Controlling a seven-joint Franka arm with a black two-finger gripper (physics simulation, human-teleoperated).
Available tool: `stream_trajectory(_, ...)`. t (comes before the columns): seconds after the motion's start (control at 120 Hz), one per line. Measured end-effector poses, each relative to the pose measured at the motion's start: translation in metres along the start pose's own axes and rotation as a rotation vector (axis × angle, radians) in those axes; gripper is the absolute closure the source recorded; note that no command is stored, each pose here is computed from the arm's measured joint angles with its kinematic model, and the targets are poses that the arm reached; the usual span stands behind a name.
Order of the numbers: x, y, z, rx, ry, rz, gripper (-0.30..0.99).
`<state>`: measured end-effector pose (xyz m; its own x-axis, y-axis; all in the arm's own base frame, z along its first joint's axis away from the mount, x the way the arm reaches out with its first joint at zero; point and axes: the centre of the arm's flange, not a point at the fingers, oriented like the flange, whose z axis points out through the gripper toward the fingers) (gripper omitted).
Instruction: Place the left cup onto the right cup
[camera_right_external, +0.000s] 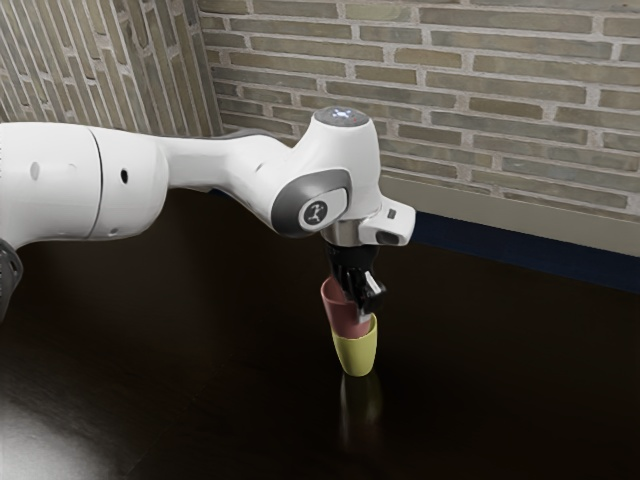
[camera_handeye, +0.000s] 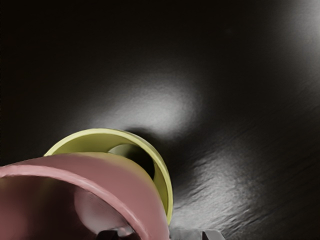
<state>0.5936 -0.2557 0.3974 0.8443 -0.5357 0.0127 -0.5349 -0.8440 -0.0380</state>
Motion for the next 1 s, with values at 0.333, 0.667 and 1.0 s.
stream_trajectory(0.333,0.000,-0.001,-0.005,0.000,0.008,0.007,0.09)
stream_trajectory(0.667,-0.012,0.000,-0.048,0.004,0.057,0.012,0.02)
stream_trajectory(1.0,-0.028,-0.013,-0.083,-0.002,0.068,-0.014,0.00)
